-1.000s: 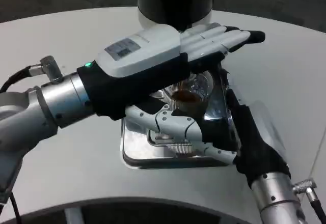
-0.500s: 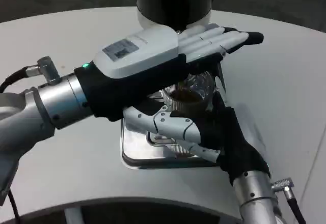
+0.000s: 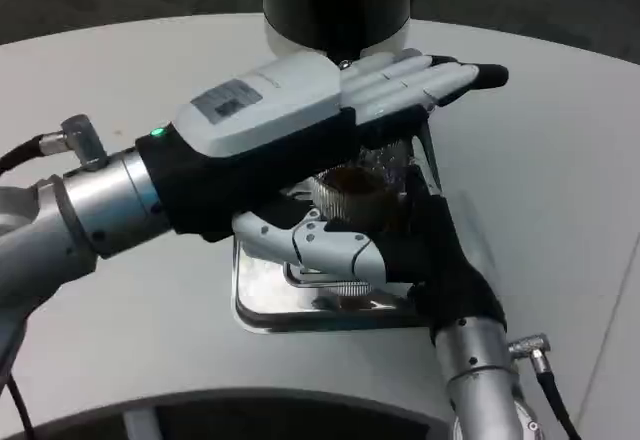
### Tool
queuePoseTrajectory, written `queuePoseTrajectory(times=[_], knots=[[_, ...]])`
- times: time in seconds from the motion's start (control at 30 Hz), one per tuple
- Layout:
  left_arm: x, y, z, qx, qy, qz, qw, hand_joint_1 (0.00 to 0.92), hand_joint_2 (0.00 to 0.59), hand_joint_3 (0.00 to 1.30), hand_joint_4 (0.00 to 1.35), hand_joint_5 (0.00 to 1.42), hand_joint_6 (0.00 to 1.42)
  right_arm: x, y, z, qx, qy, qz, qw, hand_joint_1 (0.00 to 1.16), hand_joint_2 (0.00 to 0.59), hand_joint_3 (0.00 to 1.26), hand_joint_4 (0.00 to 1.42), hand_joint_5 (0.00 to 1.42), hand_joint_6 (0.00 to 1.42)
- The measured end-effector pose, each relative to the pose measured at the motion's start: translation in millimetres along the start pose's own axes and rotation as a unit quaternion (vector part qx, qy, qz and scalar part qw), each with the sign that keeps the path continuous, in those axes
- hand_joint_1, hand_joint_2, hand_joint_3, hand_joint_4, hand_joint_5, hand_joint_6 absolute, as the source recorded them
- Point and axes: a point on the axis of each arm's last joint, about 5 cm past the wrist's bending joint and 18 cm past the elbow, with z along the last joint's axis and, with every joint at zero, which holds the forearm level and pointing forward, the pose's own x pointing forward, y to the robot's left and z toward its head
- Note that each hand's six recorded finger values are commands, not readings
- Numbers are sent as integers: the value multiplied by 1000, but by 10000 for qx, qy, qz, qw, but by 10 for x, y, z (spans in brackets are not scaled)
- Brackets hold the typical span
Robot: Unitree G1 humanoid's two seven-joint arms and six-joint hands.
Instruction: Grasp the cup under the faucet to collect the drink, then remove the cup.
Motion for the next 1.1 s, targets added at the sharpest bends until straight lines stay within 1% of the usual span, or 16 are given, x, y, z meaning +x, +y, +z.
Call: queuePoseTrajectory(times=[0.4, 0.5, 0.67, 0.73, 0.83, 0.87, 0.9, 0.97, 1.0, 1.03, 1.1], knots=[[-37, 26, 7, 42, 58, -2, 10000, 0, 165, 0, 0, 0, 0, 107, 89, 10, 160, 3, -144, 9998, 736, 177, 0, 0, 0, 13], [-41, 31, 7, 44, 73, 3, 10000, 0, 166, 0, 0, 0, 0, 127, 105, 10, 178, -6, -191, 9997, 754, 188, 0, 0, 0, 28], [-43, 36, 15, 44, 87, 14, 10000, 0, 167, 0, 0, 0, 0, 141, 129, 6, 187, 8, -230, 9996, 769, 182, 0, 0, 0, 43], [-50, 34, 18, 41, 98, 22, 9999, 0, 167, 0, 0, 0, 0, 142, 134, 5, 197, -8, -246, 9995, 772, 183, 0, 0, 0, 44], [-67, 39, 22, 44, 127, 78, 9999, 0, 170, 0, 0, 0, 0, 142, 136, 6, 200, -12, -257, 9995, 785, 185, 0, 0, 0, 80], [-82, 34, 22, 35, 149, 152, 9998, 0, 178, 0, 0, 0, 0, 142, 138, 6, 199, -14, -254, 9995, 787, 185, 0, 0, 0, 100], [-111, 18, 20, 8, 186, 312, 9993, 0, 180, 0, 0, 0, 0, 142, 140, 7, 201, -15, -257, 9995, 787, 185, 0, 0, 0, 105], [-165, -11, 18, -45, 240, 740, 9970, 0, 182, 0, 0, 0, 0, 142, 143, 10, 205, -30, -255, 9995, 800, 181, 0, 0, 0, 115], [-197, -22, 26, -46, 241, 999, 9947, 0, 190, 0, 0, 0, 0, 142, 144, 11, 206, -33, -257, 9995, 805, 180, 0, 1, 9, 125], [-225, -27, 42, -40, 216, 1315, 9911, 0, 192, 0, 0, 1, 0, 142, 144, 10, 205, -32, -294, 9994, 808, 180, 0, 2, 20, 129], [-259, -27, 56, -82, 177, 1676, 9857, 0, 195, 0, 0, 13, 0, 141, 152, 11, 222, -45, -313, 9993, 827, 178, 0, 39, 49, 153]])
